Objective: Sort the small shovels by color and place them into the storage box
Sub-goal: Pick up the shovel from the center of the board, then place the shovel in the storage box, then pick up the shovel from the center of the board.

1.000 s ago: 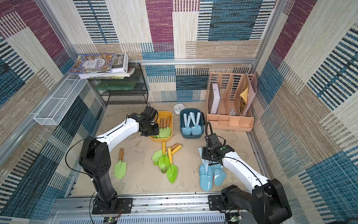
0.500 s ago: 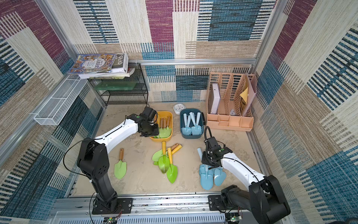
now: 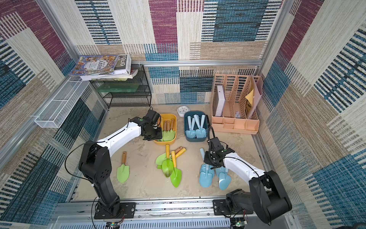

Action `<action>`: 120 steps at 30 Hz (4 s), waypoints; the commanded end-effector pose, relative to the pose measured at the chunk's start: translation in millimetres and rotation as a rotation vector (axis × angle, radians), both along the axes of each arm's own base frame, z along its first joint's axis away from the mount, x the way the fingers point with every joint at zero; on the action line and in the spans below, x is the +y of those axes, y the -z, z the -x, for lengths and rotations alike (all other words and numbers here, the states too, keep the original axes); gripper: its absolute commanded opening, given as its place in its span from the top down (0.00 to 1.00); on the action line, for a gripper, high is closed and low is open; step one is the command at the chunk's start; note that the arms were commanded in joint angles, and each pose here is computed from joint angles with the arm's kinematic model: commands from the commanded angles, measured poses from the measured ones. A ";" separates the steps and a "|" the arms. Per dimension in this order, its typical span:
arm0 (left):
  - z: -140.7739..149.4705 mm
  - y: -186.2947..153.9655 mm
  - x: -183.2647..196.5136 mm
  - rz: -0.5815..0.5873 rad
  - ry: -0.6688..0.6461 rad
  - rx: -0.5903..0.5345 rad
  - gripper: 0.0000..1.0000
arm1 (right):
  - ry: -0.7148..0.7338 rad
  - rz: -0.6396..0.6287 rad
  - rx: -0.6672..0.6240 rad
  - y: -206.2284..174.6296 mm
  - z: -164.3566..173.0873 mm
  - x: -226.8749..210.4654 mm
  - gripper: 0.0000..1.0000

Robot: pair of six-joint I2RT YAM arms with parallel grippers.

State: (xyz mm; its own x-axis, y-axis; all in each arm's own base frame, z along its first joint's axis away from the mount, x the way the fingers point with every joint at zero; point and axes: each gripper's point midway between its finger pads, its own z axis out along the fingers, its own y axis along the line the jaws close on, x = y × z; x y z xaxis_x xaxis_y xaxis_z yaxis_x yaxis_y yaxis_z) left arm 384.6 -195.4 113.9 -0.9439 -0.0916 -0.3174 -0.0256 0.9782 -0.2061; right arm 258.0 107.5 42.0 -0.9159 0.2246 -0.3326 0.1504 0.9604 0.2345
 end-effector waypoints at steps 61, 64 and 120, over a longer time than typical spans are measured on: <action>7.8 -1.6 58.0 -0.115 -0.125 0.025 0.49 | -0.218 0.126 -0.291 -69.2 -306.9 44.7 0.55; 10.0 -3.1 62.3 -0.122 -0.133 0.019 0.48 | -0.210 0.135 -0.351 -97.1 -303.5 46.8 0.54; 51.5 6.9 139.0 0.024 -0.263 0.265 1.00 | -0.289 0.067 -0.368 -105.9 -148.1 106.4 0.56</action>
